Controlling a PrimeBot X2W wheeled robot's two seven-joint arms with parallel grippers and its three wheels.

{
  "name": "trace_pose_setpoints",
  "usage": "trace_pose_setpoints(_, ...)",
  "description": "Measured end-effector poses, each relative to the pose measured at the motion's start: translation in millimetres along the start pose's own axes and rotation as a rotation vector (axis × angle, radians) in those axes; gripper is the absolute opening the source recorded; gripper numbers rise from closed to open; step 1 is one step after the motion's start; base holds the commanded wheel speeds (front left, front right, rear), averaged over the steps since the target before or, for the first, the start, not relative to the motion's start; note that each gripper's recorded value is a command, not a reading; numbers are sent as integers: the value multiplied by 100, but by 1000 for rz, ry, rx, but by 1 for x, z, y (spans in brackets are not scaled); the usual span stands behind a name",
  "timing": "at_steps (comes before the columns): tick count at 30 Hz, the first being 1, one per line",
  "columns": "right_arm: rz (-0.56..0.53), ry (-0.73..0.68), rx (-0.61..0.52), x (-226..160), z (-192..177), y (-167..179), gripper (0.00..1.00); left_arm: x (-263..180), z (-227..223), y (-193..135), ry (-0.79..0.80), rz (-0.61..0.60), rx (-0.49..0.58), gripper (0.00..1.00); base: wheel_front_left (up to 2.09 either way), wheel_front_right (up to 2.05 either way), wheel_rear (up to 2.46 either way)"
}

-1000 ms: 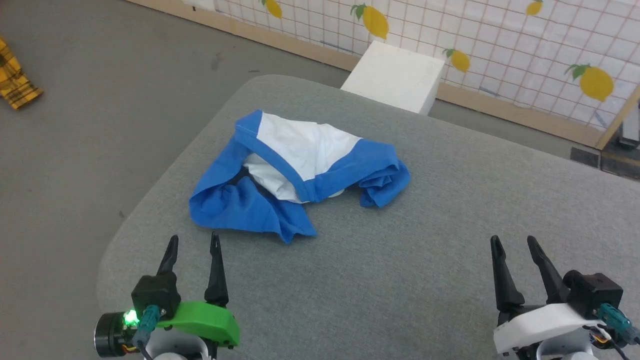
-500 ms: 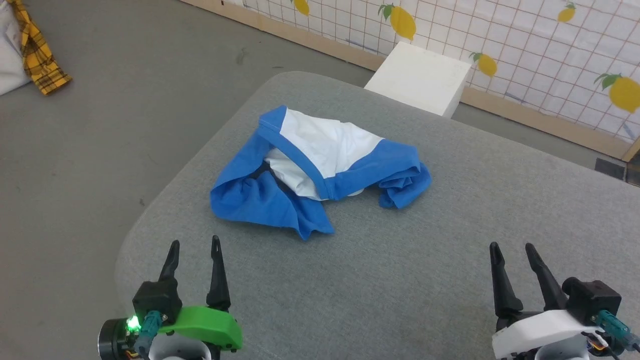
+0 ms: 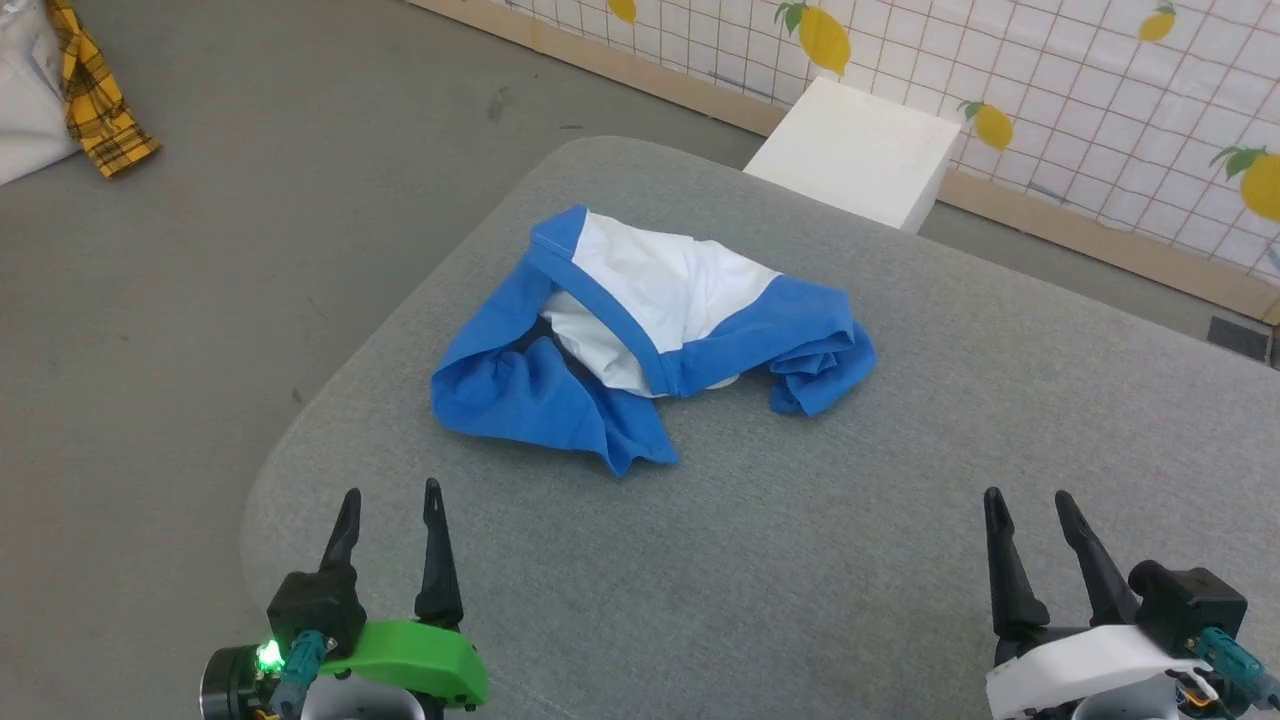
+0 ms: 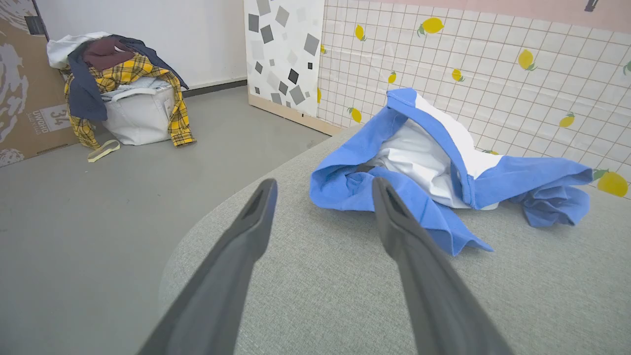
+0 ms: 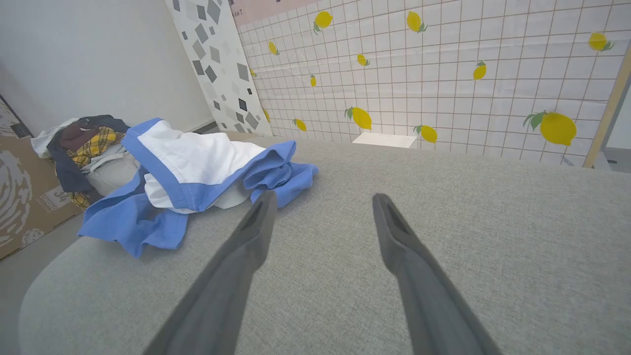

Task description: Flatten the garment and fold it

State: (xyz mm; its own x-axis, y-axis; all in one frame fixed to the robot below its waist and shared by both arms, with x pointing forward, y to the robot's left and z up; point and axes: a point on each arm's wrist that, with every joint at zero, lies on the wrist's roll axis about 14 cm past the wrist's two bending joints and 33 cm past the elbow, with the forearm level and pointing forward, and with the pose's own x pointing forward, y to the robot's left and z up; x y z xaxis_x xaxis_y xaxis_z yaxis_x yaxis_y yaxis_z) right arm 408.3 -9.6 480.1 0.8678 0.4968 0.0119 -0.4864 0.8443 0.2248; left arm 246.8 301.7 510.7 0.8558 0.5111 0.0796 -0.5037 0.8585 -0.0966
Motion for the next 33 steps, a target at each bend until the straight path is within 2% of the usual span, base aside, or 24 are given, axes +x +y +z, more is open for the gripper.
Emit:
trace_pose_setpoints(9, -19, 9, 0, -2, -4, -8, 100, 18, 1, -17, -2, -65, -24, 100, 0, 0, 0)
trace_pose_setpoints(12, -30, 17, -9, -1, -5, -13, 100, 50, 23, -31, -49, -118, -64, 100, 0, 0, 0)
trace_pose_setpoints(17, -45, 2, -33, 9, 2, -23, 100, 110, 48, -54, -30, -198, -86, 100, 0, 0, 0)
trace_pose_setpoints(20, -68, -1, -40, 13, 4, -34, 100, 143, 45, -69, 60, -221, -104, 100, 0, 0, 0)
trace_pose_setpoints(24, -112, 15, -46, 12, -1, -52, 100, 173, 4, -93, 312, -229, -125, 100, 0, 0, 0)
trace_pose_setpoints(33, -235, 72, -40, -4, -22, -98, 100, 180, -99, -136, 814, -208, 15, 100, 0, 0, 0)
